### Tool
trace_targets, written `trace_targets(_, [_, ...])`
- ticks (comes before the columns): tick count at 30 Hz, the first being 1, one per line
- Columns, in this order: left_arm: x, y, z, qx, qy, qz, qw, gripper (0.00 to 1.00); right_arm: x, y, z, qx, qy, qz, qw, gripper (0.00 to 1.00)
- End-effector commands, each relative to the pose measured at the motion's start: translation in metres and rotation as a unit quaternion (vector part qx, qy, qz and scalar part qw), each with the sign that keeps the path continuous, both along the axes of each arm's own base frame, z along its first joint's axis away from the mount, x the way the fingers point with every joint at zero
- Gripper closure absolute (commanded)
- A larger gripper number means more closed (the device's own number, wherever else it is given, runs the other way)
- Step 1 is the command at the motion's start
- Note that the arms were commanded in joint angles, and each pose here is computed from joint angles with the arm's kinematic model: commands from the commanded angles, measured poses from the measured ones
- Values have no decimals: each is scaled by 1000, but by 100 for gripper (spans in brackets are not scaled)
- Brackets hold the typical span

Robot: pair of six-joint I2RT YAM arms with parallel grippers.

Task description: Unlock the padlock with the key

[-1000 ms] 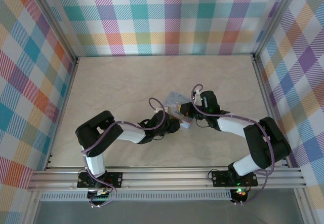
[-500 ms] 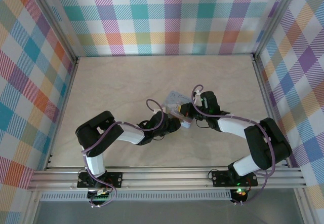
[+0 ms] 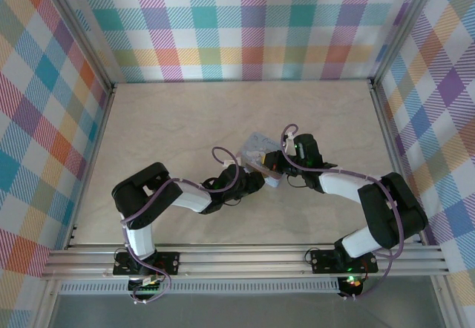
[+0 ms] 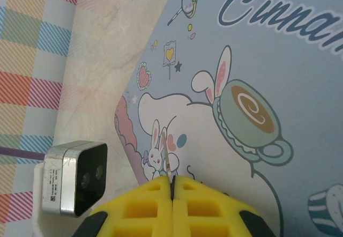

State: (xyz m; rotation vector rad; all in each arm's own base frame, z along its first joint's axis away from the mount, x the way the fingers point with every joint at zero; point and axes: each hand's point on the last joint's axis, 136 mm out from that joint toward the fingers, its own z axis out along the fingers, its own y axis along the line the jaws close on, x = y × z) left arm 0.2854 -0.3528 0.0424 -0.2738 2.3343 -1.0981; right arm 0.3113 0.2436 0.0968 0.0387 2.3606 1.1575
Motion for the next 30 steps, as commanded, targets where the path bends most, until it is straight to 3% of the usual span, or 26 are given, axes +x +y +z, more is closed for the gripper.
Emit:
trace_targets(1, [29,14,-1,23,-21,62,998,61,-41,-4,-49,-39,108,19,993,100])
trace_targets(18, [34,11,-3,61,-54,39,996,62,-44,-2,-49,-42,113,20,992,100])
trace_targets(30, [39,-2,3,66,-88,7,994,71,-42,-2,-37,-39,89,24,995,100])
